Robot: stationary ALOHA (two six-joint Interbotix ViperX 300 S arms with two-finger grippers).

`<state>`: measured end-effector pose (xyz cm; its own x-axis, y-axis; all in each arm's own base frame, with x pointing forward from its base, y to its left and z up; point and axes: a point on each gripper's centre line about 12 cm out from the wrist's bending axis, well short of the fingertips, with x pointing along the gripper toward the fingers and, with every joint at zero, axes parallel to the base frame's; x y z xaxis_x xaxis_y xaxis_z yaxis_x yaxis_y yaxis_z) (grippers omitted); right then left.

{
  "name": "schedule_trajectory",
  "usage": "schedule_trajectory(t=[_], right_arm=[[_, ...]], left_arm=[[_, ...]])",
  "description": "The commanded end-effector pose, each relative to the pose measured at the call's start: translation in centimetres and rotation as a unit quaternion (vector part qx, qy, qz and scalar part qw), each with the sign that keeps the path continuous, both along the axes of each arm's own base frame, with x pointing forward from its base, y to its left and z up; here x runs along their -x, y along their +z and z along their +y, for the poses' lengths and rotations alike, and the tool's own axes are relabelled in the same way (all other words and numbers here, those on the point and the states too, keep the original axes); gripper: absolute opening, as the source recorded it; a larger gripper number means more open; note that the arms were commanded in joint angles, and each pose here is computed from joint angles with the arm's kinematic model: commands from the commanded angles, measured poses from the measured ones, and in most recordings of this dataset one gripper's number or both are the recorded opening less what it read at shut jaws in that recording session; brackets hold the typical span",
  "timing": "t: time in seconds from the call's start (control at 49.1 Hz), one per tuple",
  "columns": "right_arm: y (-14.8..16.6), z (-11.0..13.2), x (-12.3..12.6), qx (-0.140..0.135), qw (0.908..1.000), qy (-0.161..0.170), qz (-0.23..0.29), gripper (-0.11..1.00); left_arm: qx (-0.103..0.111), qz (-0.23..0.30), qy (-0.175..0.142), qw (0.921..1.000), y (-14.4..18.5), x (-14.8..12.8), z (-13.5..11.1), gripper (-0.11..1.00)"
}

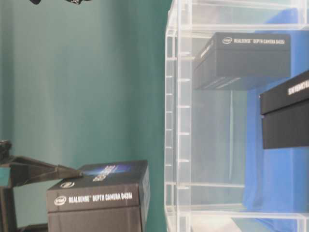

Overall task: Take out the box from the case.
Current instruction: 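Carry the box over the case front wall to the table left of the first box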

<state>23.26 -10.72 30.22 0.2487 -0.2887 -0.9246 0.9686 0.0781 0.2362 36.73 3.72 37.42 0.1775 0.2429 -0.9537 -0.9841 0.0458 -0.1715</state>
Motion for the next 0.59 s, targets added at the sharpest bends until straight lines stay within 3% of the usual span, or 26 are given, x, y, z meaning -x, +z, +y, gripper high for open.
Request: schedule_trajectory(t=[0.0,0.57], right_arm=[[0.6,0.1,0.0,0.005,0.9999,0.003,-0.011,0.93],[0.6,0.4,0.0,0.005,0.9999,0.009,-0.01,0.93]], left_arm=[[-0.004,-0.024,-0.004,0.9997,1.7,0.8,-1.5,0.6],[0.026,-0.035,0.013,0.999,1.0,1.2,-11.5,0.6]])
